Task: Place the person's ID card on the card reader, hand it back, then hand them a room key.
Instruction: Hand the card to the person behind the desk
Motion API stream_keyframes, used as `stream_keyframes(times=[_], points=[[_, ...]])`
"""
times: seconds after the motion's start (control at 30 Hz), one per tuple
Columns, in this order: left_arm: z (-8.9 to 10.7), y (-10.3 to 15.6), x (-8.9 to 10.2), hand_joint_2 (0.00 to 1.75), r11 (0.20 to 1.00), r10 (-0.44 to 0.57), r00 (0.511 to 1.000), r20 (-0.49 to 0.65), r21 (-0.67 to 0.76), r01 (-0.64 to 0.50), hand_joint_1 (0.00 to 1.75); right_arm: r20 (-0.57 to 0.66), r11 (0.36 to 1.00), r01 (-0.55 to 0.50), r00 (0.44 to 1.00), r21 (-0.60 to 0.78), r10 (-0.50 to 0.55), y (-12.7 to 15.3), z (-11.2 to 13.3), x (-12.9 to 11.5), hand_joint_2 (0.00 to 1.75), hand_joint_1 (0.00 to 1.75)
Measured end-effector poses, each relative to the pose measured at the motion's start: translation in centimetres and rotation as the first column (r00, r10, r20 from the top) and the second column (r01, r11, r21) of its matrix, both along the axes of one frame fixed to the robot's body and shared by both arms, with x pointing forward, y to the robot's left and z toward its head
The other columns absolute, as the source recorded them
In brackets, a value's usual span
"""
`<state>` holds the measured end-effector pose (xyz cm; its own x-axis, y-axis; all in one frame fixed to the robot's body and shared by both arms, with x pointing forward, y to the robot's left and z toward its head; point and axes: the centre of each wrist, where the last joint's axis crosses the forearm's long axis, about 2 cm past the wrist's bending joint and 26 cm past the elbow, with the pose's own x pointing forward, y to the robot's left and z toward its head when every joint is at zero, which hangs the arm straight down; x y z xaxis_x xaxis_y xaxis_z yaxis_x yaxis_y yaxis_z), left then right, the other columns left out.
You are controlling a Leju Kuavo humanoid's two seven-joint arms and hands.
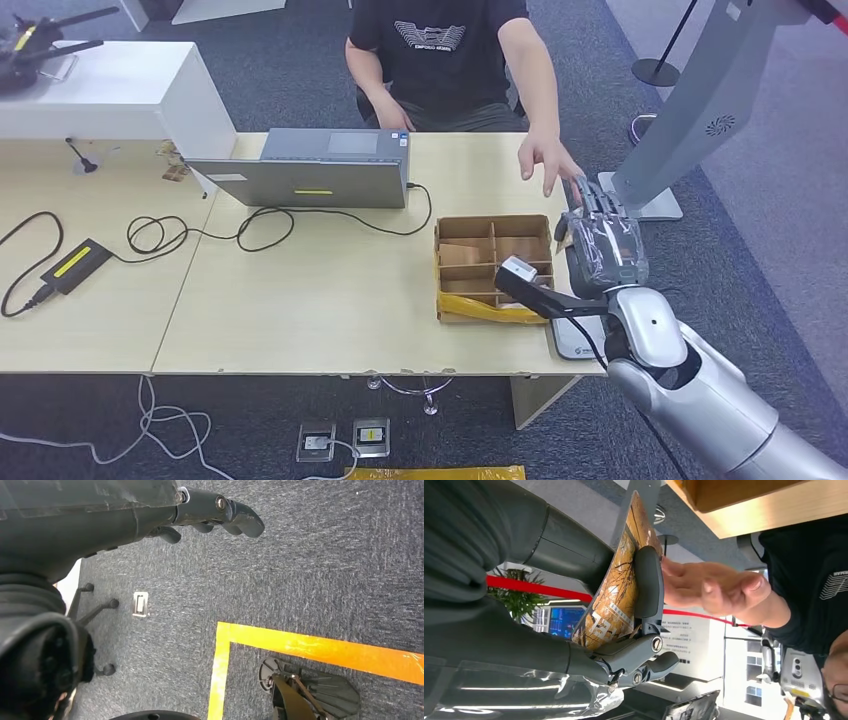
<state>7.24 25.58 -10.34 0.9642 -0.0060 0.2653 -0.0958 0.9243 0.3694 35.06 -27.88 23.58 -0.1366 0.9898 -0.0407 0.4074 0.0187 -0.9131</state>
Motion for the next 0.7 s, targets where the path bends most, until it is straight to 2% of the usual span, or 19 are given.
stream_keyframes(times=[0.53,0.57,0.67,0.7], points=[[0.0,-0.1,0.0,0.0,1.0,-0.017,1.0,0.013,-0.01,0.017,0.0,-0.013,0.998,-0.054,0.998,0.017,0.054,1.7,-1.1,-0.1,1.75,1.75],[0.0,-0.1,0.0,0.0,1.0,-0.018,1.0,0.013,-0.011,0.018,0.0,-0.014,0.998,-0.054,0.998,0.017,0.054,1.8,-1.1,-0.1,1.75,1.68],[0.0,-0.1,0.0,0.0,1.0,-0.022,1.0,0.014,-0.015,0.022,0.0,-0.018,0.998,-0.054,0.998,0.017,0.054,1.9,-1.2,-0.1,1.75,1.02],[0.0,-0.1,0.0,0.0,1.0,-0.024,1.0,0.014,-0.015,0.024,0.0,-0.019,0.998,-0.054,0.998,0.018,0.054,1.9,-1.3,-0.1,1.75,0.86]])
